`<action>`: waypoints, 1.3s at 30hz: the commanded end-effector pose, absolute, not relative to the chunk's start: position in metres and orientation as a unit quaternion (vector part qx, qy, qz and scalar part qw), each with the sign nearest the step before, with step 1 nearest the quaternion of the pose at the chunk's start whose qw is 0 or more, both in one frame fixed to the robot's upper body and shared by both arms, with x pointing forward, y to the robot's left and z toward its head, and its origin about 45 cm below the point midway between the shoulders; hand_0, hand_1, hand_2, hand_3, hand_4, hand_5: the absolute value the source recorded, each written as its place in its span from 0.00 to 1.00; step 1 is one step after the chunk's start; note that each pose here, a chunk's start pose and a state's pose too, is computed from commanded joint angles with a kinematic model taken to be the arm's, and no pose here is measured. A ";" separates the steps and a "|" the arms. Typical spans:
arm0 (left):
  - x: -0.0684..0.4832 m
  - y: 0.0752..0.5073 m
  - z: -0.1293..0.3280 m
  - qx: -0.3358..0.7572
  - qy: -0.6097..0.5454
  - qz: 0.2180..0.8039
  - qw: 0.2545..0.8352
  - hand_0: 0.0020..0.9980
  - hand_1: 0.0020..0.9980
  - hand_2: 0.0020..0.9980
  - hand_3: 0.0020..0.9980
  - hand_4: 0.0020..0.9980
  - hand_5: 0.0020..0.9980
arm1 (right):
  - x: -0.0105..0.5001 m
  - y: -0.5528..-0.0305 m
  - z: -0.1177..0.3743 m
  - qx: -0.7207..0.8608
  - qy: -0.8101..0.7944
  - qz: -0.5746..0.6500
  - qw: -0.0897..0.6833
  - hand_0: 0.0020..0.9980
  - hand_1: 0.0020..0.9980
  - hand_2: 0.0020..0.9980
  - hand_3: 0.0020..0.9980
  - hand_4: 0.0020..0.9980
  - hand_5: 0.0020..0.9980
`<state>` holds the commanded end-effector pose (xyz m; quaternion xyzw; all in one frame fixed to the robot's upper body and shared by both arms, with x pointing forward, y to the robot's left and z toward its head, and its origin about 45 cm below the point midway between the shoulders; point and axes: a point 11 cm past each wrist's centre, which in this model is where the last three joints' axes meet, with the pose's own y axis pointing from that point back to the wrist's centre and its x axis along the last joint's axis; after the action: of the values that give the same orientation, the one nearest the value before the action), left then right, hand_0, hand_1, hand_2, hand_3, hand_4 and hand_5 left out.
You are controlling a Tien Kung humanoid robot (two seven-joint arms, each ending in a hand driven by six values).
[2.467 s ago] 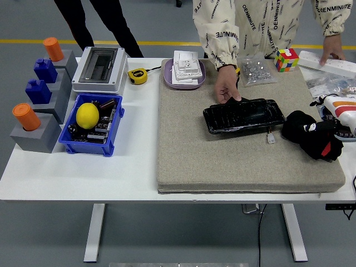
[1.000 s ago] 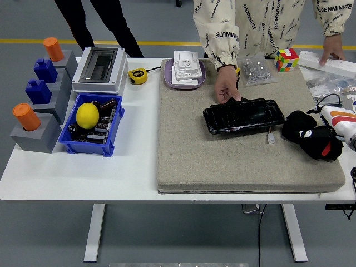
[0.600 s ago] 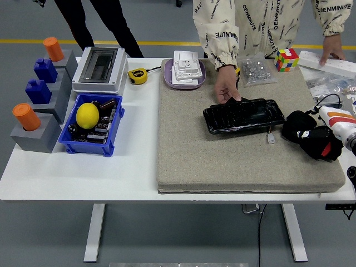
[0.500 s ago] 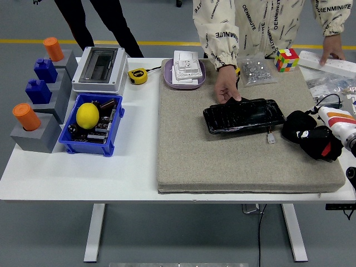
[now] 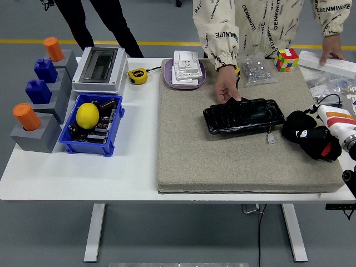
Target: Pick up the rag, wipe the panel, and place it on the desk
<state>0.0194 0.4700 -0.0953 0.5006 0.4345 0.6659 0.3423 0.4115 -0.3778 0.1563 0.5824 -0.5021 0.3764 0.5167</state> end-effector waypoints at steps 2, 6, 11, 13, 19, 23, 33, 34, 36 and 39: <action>0.020 0.470 -0.095 0.500 0.434 0.666 0.343 0.64 0.69 0.72 0.57 0.59 0.47 | 0.411 -0.378 0.155 0.583 -0.502 0.374 0.518 0.63 0.63 0.70 0.69 1.00 0.58; 0.020 0.470 -0.095 0.500 0.434 0.666 0.343 0.64 0.69 0.72 0.57 0.59 0.47 | 0.409 -0.378 0.152 0.584 -0.504 0.370 0.518 0.63 0.63 0.70 0.69 1.00 0.58; 0.020 0.469 -0.096 0.500 0.435 0.666 0.343 0.64 0.69 0.72 0.57 0.59 0.47 | 0.408 -0.378 0.147 0.585 -0.506 0.367 0.517 0.63 0.63 0.70 0.69 1.00 0.58; 0.021 0.469 -0.096 0.499 0.435 0.666 0.343 0.64 0.69 0.72 0.57 0.59 0.47 | 0.407 -0.376 0.146 0.586 -0.507 0.367 0.515 0.59 0.61 0.69 0.66 1.00 0.56; 0.021 0.469 -0.096 0.499 0.435 0.666 0.343 0.64 0.69 0.72 0.56 0.59 0.47 | 0.407 -0.374 0.147 0.582 -0.513 0.376 0.506 0.48 0.55 0.62 0.55 1.00 0.53; 0.020 0.469 -0.096 0.500 0.435 0.666 0.342 0.64 0.69 0.72 0.56 0.59 0.47 | 0.408 -0.374 0.149 0.577 -0.518 0.383 0.502 0.48 0.55 0.62 0.55 1.00 0.53; 0.019 0.470 -0.096 0.501 0.435 0.666 0.342 0.64 0.69 0.72 0.56 0.59 0.47 | 0.407 -0.378 0.151 0.565 -0.523 0.393 0.503 0.31 0.43 0.50 0.48 1.00 0.38; 0.019 0.470 -0.095 0.501 0.435 0.665 0.342 0.64 0.69 0.72 0.56 0.59 0.47 | 0.407 -0.378 0.150 0.565 -0.523 0.393 0.503 0.31 0.43 0.50 0.48 1.00 0.38; 0.019 0.470 -0.095 0.501 0.435 0.665 0.342 0.64 0.69 0.72 0.56 0.59 0.47 | 0.407 -0.378 0.150 0.564 -0.522 0.394 0.504 0.31 0.43 0.50 0.48 1.00 0.38; 0.019 0.470 -0.095 0.502 0.434 0.665 0.343 0.64 0.69 0.72 0.56 0.59 0.47 | 0.406 -0.378 0.149 0.563 -0.521 0.396 0.506 0.25 0.41 0.48 0.47 1.00 0.26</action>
<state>0.0193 0.4703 -0.0952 0.5015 0.4338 0.6654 0.3428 0.4063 -0.3779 0.1491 0.5627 -0.5206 0.3956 0.5059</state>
